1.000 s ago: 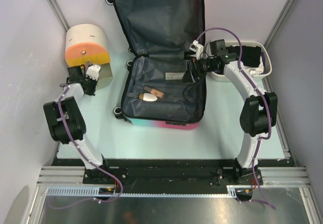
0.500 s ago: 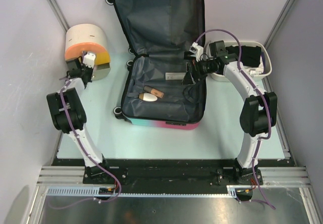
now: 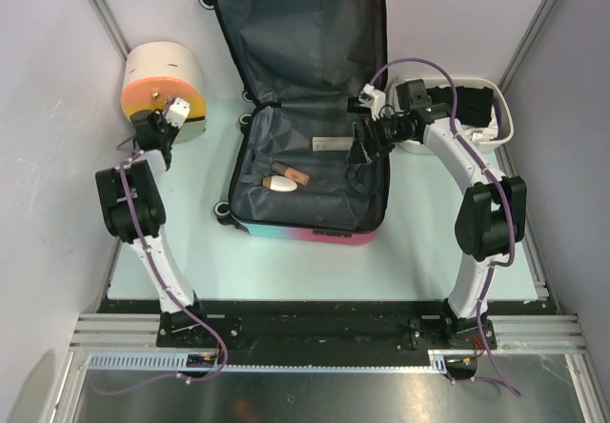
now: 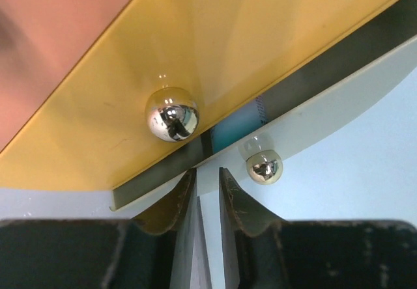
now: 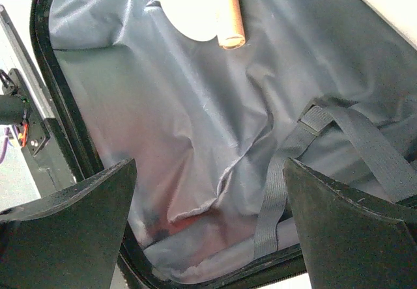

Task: Open, take out, and arrange the luggage

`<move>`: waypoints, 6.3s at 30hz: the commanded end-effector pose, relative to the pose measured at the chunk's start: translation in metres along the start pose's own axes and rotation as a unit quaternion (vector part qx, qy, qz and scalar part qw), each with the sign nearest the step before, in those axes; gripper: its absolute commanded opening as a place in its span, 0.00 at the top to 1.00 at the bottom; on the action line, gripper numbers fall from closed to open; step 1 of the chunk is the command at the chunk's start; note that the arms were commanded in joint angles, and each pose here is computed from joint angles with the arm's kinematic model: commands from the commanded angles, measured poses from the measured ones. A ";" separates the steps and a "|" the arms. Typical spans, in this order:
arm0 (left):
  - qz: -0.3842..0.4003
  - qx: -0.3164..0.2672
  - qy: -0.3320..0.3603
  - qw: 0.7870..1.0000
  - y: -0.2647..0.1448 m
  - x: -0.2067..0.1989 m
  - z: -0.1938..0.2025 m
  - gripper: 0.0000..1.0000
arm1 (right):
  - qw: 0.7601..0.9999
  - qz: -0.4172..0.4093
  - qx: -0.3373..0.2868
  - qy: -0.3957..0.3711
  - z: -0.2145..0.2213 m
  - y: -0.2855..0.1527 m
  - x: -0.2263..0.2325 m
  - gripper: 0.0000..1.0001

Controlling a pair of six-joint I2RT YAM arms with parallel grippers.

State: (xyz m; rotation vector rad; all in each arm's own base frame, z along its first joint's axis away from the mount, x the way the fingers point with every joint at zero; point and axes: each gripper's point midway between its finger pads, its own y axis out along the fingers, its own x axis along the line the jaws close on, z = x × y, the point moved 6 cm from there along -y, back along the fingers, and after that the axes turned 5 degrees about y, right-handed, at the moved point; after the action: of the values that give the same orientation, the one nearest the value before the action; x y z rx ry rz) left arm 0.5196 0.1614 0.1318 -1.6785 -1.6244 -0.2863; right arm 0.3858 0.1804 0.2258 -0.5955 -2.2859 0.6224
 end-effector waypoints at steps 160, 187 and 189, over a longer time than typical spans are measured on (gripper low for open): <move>0.457 -0.201 0.374 0.782 -0.083 -0.327 -0.186 0.39 | 0.989 0.130 -0.066 0.008 0.015 -0.091 -0.012 0.00; 0.366 -0.263 0.245 0.859 -0.154 -0.198 -0.261 0.47 | 0.992 0.104 -0.064 0.019 0.009 -0.077 -0.018 0.00; 0.382 -0.253 0.262 0.849 -0.147 -0.223 -0.258 0.48 | 0.992 0.107 -0.064 0.016 0.008 -0.079 -0.017 0.00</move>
State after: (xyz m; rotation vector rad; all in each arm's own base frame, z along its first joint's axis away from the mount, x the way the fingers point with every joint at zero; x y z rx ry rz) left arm 0.4396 -0.1504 0.2768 -2.2137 -0.5924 -0.8346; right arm 0.3664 0.1033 0.2424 -0.9099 -2.2114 0.6023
